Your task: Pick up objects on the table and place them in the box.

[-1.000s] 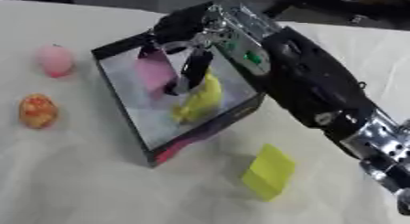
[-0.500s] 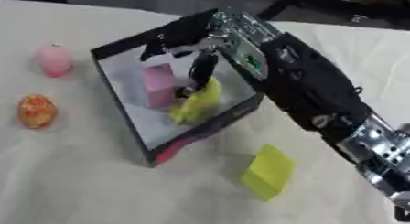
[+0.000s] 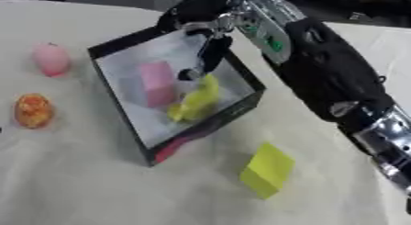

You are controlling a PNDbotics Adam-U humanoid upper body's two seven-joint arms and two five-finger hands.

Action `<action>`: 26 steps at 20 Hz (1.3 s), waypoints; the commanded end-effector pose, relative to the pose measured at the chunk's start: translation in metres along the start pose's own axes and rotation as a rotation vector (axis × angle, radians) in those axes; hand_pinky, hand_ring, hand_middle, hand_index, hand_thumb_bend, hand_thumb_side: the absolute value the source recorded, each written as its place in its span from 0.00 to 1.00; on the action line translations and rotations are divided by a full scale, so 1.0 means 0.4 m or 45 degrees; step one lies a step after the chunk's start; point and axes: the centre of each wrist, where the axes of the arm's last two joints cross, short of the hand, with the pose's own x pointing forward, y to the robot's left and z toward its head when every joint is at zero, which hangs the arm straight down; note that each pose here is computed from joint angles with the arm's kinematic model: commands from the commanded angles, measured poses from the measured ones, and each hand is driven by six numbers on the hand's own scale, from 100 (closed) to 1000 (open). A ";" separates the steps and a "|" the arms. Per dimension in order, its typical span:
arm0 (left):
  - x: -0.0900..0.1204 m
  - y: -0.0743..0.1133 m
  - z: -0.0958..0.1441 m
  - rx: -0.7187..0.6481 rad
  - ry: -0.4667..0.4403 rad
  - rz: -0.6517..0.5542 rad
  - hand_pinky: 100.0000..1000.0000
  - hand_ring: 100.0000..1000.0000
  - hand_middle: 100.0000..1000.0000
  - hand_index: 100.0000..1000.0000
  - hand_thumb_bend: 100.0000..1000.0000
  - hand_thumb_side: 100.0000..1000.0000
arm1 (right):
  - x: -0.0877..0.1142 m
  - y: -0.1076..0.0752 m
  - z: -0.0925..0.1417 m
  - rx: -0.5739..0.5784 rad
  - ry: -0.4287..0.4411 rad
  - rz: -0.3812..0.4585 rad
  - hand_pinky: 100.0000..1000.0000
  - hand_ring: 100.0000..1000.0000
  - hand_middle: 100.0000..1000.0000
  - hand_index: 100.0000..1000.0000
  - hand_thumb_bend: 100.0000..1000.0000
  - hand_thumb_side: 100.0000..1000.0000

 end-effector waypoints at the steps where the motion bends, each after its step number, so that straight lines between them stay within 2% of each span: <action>1: 0.012 0.021 0.003 0.023 -0.013 -0.049 0.85 0.92 0.96 0.96 0.22 1.00 | -0.016 -0.070 0.075 -0.145 0.017 -0.017 0.93 0.90 0.81 0.95 0.11 0.25; 4: 0.010 0.026 0.008 0.041 -0.008 -0.054 0.85 0.92 0.96 0.96 0.22 1.00 | -0.004 -0.097 0.143 -0.192 -0.016 -0.064 0.93 0.91 0.82 0.95 0.08 0.21; 5: 0.009 0.026 0.009 0.046 -0.007 -0.055 0.85 0.92 0.96 0.96 0.22 1.00 | 0.005 -0.106 0.165 -0.200 -0.029 -0.070 0.93 0.91 0.82 0.95 0.13 0.22; 6: 0.009 0.027 0.010 0.051 -0.006 -0.056 0.85 0.92 0.96 0.96 0.22 1.00 | 0.017 -0.113 0.191 -0.205 -0.043 -0.071 0.93 0.91 0.82 0.94 0.08 0.21; 9: 0.007 0.029 0.012 0.064 -0.004 -0.056 0.85 0.92 0.96 0.96 0.22 1.00 | 0.064 -0.128 0.269 -0.226 -0.096 -0.083 0.93 0.90 0.82 0.94 0.06 0.18; 12: 0.006 0.030 0.015 0.074 -0.001 -0.058 0.85 0.92 0.96 0.96 0.21 1.00 | 0.126 -0.131 0.343 -0.215 -0.154 -0.064 0.91 0.89 0.82 0.91 0.10 0.22; 15: 0.007 0.030 0.014 0.087 -0.008 -0.053 0.85 0.92 0.96 0.95 0.21 1.00 | 0.184 -0.116 0.398 -0.175 -0.205 -0.043 0.90 0.86 0.82 0.90 0.12 0.23; 17: 0.007 0.029 0.015 0.092 -0.010 -0.047 0.85 0.92 0.96 0.95 0.21 1.00 | 0.191 -0.096 0.422 -0.157 -0.228 -0.043 0.89 0.85 0.82 0.90 0.15 0.25; 18: 0.007 0.029 0.015 0.094 -0.010 -0.046 0.85 0.92 0.96 0.95 0.21 1.00 | 0.189 -0.085 0.432 -0.146 -0.238 -0.038 0.89 0.85 0.82 0.90 0.32 0.25; 19: 0.007 0.029 0.016 0.097 -0.011 -0.045 0.85 0.92 0.96 0.95 0.21 1.00 | 0.186 -0.073 0.442 -0.134 -0.247 -0.030 0.89 0.84 0.82 0.90 0.16 0.27; 21: 0.006 0.029 0.018 0.104 -0.010 -0.043 0.85 0.92 0.96 0.95 0.21 1.00 | 0.180 -0.048 0.458 -0.094 -0.265 -0.002 0.88 0.84 0.82 0.91 0.17 0.28; 22: 0.006 0.029 0.019 0.106 -0.011 -0.043 0.85 0.92 0.96 0.95 0.21 1.00 | 0.178 -0.039 0.464 -0.075 -0.272 0.013 0.88 0.84 0.83 0.91 0.25 0.30; 23: 0.006 0.028 0.019 0.107 -0.011 -0.040 0.85 0.92 0.96 0.95 0.21 1.00 | 0.176 -0.029 0.469 -0.047 -0.280 0.031 0.88 0.84 0.83 0.91 0.19 0.30; 26: 0.004 0.025 0.021 0.108 -0.009 -0.037 0.85 0.92 0.96 0.95 0.21 1.00 | 0.175 -0.012 0.476 0.006 -0.304 0.081 0.87 0.84 0.84 0.92 0.20 0.32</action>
